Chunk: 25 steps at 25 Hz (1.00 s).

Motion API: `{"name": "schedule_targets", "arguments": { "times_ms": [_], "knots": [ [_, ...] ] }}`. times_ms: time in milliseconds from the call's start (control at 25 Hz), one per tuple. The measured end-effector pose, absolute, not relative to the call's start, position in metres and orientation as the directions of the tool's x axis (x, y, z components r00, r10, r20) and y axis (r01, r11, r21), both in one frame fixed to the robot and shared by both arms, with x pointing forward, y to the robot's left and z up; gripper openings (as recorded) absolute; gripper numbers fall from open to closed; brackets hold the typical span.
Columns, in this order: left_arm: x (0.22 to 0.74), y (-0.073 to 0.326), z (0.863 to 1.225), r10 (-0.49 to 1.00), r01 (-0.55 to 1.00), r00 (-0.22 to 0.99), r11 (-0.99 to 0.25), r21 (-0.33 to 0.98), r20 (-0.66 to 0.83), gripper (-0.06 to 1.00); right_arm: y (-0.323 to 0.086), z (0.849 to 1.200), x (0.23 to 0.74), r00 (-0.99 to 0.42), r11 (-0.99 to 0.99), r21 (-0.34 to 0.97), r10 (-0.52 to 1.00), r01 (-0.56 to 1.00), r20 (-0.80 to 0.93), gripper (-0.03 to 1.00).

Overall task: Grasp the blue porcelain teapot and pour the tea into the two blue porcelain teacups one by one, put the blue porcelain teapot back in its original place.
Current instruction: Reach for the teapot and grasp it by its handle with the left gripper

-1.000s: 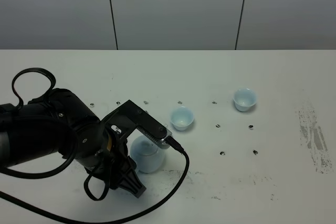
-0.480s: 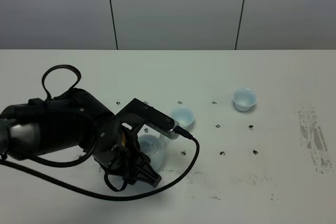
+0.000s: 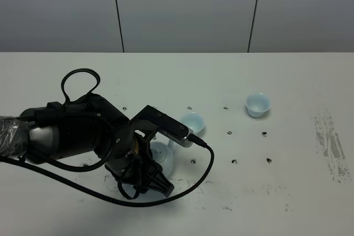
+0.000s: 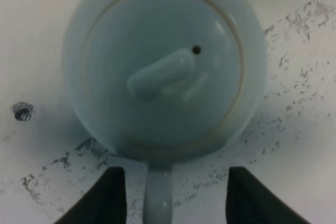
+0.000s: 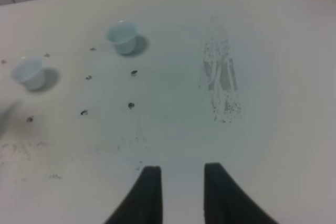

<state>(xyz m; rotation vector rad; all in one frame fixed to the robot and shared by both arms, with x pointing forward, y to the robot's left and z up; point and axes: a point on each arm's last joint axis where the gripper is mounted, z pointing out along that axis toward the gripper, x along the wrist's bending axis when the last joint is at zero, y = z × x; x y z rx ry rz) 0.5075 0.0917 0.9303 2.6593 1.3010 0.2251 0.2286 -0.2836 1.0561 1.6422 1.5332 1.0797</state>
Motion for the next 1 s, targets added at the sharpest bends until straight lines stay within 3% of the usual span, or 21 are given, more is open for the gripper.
{"name": "schedule_targets", "arguments": {
  "times_ms": [120, 320, 1000],
  "knots": [
    [0.5084, 0.0908, 0.9288, 0.791, 0.764, 0.608, -0.604, 0.227, 0.059, 0.39, -0.2836, 1.0561, 0.2286, -0.017, -0.117, 0.877, 0.99, 0.466, 0.141, 0.22],
    [0.5097, 0.0912, 0.929, 0.781, 0.75, 0.62, -0.619, 0.233, 0.076, 0.14, -0.2836, 1.0561, 0.2286, -0.017, -0.117, 0.877, 0.99, 0.466, 0.141, 0.22],
    [0.5107, 0.093, 0.9377, 0.762, 0.723, 0.638, -0.641, 0.258, 0.105, 0.14, -0.2836, 1.0561, 0.2286, -0.017, -0.117, 0.877, 0.99, 0.466, 0.141, 0.22]
  ]
}}
